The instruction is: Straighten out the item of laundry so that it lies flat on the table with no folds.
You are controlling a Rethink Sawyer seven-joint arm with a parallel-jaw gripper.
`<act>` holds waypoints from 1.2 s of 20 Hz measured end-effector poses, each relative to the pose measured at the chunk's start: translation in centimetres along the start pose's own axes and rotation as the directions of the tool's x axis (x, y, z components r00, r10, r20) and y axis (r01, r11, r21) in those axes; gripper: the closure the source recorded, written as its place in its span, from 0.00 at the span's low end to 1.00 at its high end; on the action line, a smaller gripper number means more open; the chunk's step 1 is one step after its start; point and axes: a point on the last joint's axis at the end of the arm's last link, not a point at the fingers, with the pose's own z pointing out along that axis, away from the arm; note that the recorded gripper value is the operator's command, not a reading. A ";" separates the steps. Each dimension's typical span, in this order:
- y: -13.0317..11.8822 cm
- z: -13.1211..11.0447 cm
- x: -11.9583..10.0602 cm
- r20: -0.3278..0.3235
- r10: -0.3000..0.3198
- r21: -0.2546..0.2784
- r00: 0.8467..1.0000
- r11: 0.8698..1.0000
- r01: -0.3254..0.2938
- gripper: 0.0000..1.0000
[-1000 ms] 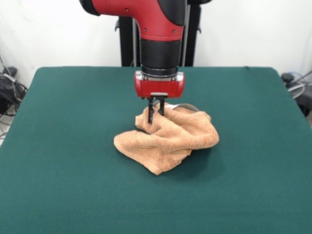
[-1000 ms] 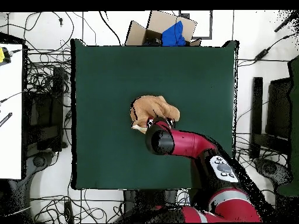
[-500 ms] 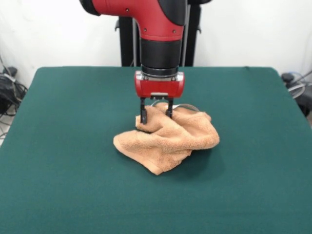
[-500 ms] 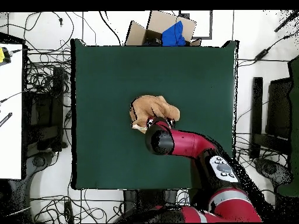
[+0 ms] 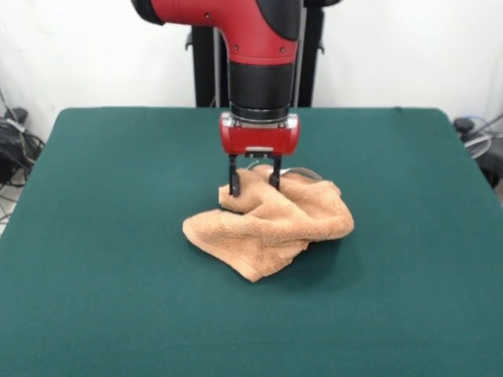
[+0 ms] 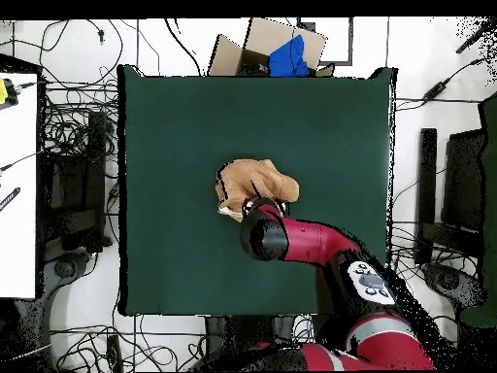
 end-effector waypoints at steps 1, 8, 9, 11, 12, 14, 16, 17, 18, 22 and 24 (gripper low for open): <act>0.1 0.0 0.3 -0.004 0.000 -0.002 1.000 1.000 0.000 0.00; 0.5 -0.4 2.0 -0.025 0.003 -0.012 1.000 1.000 -0.003 0.00; 0.4 -0.5 2.2 -0.027 0.003 -0.012 1.000 1.000 -0.004 0.00; -0.1 -0.8 2.5 -0.029 0.005 -0.010 1.000 1.000 -0.005 0.00; -0.3 -1.0 2.6 -0.029 0.005 -0.008 1.000 1.000 -0.005 0.00; -0.6 -1.2 2.7 -0.027 0.004 -0.006 1.000 1.000 -0.004 0.00; -1.1 -1.5 3.0 -0.026 0.000 -0.002 1.000 1.000 0.000 0.00; -1.2 -1.6 3.0 -0.026 -0.001 -0.002 1.000 1.000 0.001 0.00; -1.5 -1.7 3.3 -0.029 0.001 -0.001 1.000 1.000 -0.001 0.00; -1.8 -2.1 4.0 -0.038 0.010 -0.002 0.999 1.000 -0.010 0.00; -2.0 -2.2 4.1 -0.038 0.014 -0.002 0.999 1.000 -0.014 0.00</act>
